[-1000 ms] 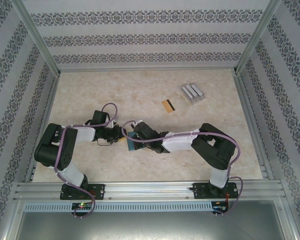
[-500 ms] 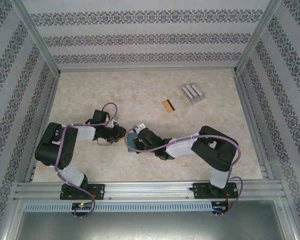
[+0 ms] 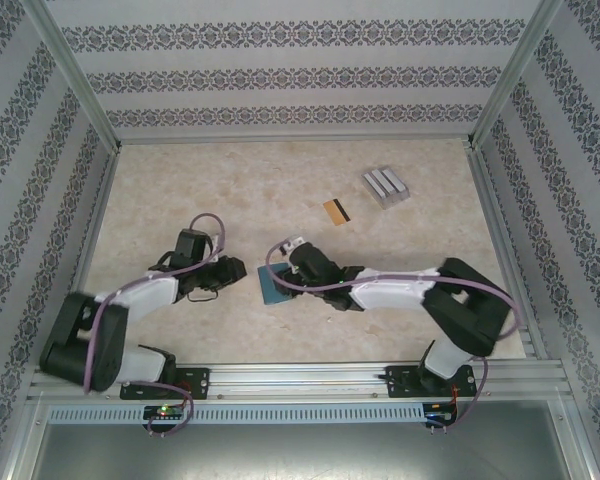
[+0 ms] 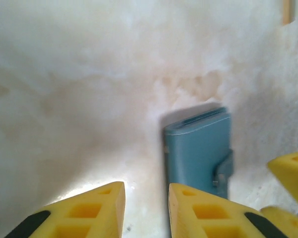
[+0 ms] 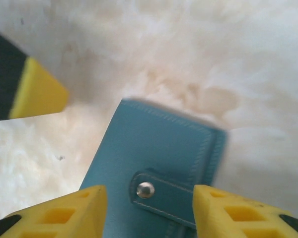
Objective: Put the credit cards into the card holder
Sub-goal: Close the button on the card holder, then reset both arms
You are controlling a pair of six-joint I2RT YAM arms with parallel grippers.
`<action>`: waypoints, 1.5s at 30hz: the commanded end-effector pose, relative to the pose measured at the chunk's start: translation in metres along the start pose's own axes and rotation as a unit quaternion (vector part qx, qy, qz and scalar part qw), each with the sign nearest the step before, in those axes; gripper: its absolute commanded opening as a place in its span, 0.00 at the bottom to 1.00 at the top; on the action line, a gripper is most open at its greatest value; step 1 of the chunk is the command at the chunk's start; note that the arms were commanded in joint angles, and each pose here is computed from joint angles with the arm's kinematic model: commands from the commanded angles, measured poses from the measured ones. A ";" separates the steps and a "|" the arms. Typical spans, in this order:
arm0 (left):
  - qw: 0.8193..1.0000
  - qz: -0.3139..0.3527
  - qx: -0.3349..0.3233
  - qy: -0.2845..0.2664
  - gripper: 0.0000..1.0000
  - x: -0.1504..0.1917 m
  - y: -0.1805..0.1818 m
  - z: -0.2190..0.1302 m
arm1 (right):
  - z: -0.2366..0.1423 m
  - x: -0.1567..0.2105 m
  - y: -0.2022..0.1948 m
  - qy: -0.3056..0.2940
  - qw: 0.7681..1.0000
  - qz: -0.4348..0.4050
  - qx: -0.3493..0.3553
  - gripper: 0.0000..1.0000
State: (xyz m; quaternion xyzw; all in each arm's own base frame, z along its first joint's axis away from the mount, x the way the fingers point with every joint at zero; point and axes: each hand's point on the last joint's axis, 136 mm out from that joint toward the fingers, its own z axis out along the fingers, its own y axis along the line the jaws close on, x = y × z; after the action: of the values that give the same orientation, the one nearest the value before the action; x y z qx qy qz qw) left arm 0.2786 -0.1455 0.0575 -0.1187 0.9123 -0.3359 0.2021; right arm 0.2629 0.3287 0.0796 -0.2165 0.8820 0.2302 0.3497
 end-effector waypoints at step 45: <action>0.831 0.304 -0.245 -0.396 0.99 -0.139 0.057 -0.107 | -0.156 -0.037 -0.301 -0.274 0.908 0.020 0.317 0.98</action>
State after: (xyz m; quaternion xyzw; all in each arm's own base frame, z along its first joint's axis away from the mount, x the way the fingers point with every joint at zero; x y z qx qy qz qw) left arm 0.3347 0.0076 0.1088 -0.0060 0.8398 0.0694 0.5384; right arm 0.3533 0.0051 0.0963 0.0036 0.8270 -0.0236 0.5617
